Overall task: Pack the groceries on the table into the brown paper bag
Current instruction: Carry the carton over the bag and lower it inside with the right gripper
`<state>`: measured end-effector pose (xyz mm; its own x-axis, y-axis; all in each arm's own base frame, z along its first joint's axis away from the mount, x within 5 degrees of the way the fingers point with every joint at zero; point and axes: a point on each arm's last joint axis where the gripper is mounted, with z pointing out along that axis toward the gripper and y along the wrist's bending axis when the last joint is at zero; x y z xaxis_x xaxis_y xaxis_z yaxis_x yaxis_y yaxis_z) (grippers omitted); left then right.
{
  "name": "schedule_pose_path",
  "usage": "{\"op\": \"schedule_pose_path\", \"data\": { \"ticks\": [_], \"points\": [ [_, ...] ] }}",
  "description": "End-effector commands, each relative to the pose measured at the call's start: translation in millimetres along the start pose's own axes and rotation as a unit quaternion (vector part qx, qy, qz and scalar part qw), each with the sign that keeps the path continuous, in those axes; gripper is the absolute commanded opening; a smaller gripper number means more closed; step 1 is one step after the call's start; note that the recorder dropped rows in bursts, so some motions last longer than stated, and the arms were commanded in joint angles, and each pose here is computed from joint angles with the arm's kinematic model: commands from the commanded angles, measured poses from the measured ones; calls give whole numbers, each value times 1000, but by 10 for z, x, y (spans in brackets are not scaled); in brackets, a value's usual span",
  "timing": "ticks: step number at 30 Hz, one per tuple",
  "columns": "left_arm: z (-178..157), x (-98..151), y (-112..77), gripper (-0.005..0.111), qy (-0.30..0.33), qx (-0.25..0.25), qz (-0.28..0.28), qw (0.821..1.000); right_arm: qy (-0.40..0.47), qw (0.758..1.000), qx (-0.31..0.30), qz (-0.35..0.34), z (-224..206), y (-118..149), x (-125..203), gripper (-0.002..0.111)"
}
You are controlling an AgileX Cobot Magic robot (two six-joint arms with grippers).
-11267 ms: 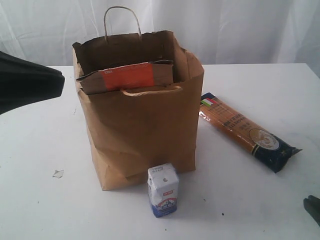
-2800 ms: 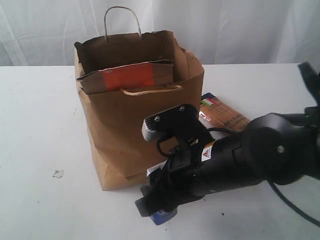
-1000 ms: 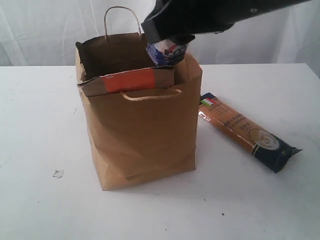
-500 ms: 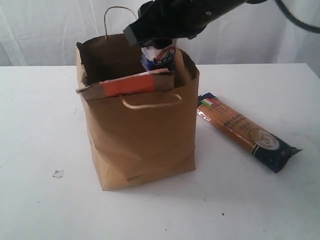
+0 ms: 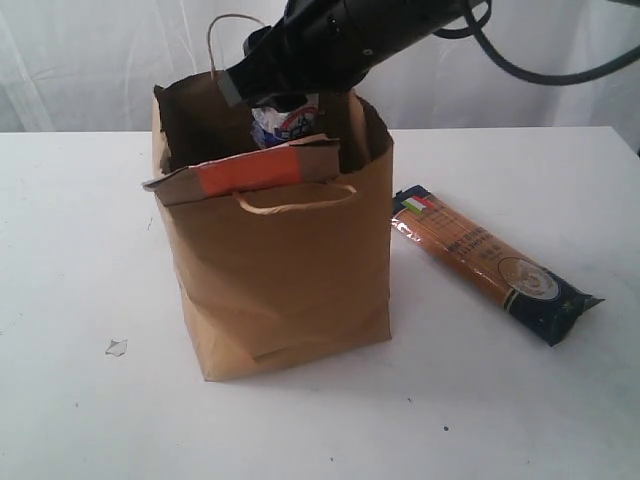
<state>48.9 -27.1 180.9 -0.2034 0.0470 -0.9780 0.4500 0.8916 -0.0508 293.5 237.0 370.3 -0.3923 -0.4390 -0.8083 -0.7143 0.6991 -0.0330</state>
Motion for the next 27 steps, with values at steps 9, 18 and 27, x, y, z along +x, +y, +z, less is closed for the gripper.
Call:
{"op": "schedule_pose_path", "data": {
  "ticks": [9,18,27],
  "points": [
    [-1,7,1,0,0,-1,-2,1000,50,998,-23,12,188,34,83,8],
    [-1,7,1,0,0,-1,-2,1000,40,999,-26,6,51,37,-85,8],
    [-1,6,1,0,-1,-1,-2,1000,62,997,-35,-7,3,72,-65,8]
  ]
}}
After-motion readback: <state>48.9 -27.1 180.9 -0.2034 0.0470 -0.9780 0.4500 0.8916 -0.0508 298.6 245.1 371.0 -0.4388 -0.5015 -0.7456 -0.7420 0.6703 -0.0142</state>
